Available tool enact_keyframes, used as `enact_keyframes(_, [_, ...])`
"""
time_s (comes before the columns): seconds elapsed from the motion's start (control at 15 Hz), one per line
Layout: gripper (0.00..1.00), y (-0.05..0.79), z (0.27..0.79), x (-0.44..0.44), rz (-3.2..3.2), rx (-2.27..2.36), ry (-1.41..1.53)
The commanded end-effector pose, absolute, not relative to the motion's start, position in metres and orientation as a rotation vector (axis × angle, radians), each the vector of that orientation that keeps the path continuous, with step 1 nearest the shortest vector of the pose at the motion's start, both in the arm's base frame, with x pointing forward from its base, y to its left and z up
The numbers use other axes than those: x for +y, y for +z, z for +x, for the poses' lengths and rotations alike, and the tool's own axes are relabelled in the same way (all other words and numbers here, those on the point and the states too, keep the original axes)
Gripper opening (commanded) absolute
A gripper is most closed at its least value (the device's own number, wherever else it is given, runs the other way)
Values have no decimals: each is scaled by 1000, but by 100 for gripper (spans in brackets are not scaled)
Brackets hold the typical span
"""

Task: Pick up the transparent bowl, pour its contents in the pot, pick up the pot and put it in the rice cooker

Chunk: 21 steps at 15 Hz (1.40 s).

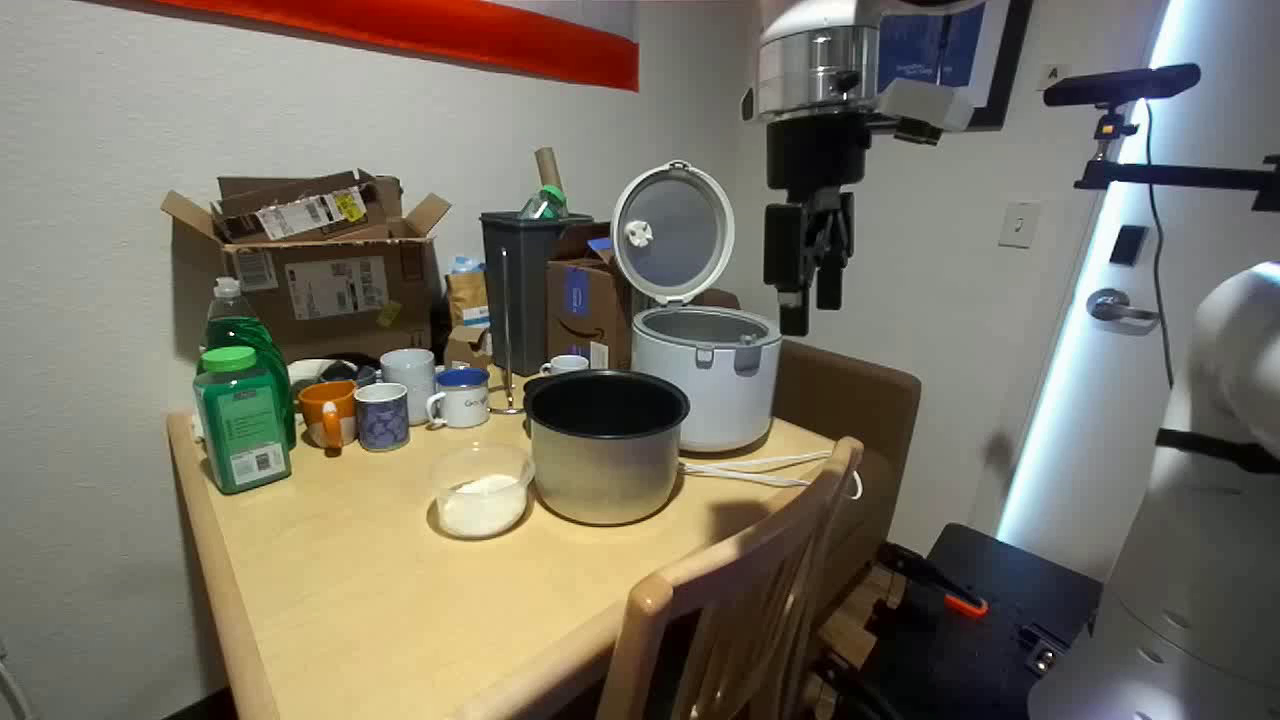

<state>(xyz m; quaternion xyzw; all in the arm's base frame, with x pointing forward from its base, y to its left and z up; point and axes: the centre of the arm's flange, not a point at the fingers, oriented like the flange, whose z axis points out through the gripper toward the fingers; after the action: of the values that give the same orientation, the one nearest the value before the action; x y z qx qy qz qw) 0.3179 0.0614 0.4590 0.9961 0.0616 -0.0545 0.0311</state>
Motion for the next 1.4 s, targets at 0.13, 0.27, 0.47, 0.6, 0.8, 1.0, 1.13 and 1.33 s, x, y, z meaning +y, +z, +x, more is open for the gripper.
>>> enact_keyframes(0.13, [100,459,318,61,3069,190,-168])
enact_keyframes(0.27, [100,459,318,61,3069,190,-168])
enact_keyframes(0.47, [100,459,330,56,3051,221,-156])
enact_keyframes(0.6, [100,459,341,51,3036,224,-148])
enact_keyframes(0.8, [100,458,360,47,2965,277,-92])
enact_keyframes(1.0, [100,460,380,46,2928,317,-33])
enact_keyframes(1.13, [100,460,387,47,2927,292,-17])
enact_keyframes(1.33, [100,457,377,50,2940,293,-34])
